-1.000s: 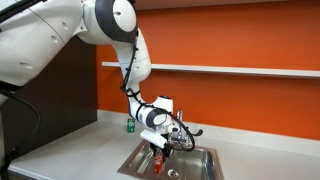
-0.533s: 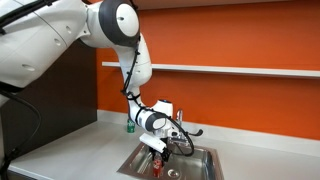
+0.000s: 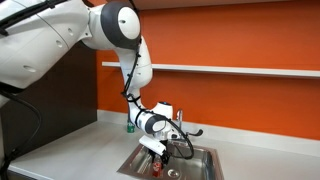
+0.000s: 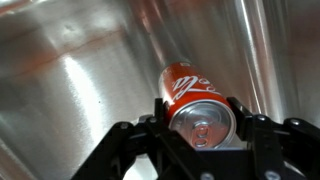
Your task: Put the orange can inside the sink
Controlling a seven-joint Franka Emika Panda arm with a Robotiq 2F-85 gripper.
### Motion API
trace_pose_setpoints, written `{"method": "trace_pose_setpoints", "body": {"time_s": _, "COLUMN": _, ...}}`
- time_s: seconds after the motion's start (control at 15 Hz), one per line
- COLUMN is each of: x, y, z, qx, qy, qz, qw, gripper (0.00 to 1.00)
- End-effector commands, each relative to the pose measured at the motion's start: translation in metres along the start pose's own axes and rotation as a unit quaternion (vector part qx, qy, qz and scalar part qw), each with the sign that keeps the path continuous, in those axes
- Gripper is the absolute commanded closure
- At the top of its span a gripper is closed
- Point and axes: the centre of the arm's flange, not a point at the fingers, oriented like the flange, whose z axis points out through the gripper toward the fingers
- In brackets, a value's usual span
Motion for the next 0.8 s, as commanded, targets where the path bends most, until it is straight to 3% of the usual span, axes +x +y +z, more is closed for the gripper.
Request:
{"method": "trace_pose_setpoints", "body": {"time_s": 0.0, "x": 0.0052, "y": 0.0020, "z": -0.0028, "qx": 0.008, "qy": 0.012, "qz": 0.006, "qw": 0.9999, "gripper": 0.61}}
{"method": "trace_pose_setpoints", "body": {"time_s": 0.73, "x": 0.0045, "y": 0.0017, "z": 0.0037, "qx": 0.007, "qy": 0.006, "qz": 0.004, "qw": 0.9999, "gripper": 0.61}}
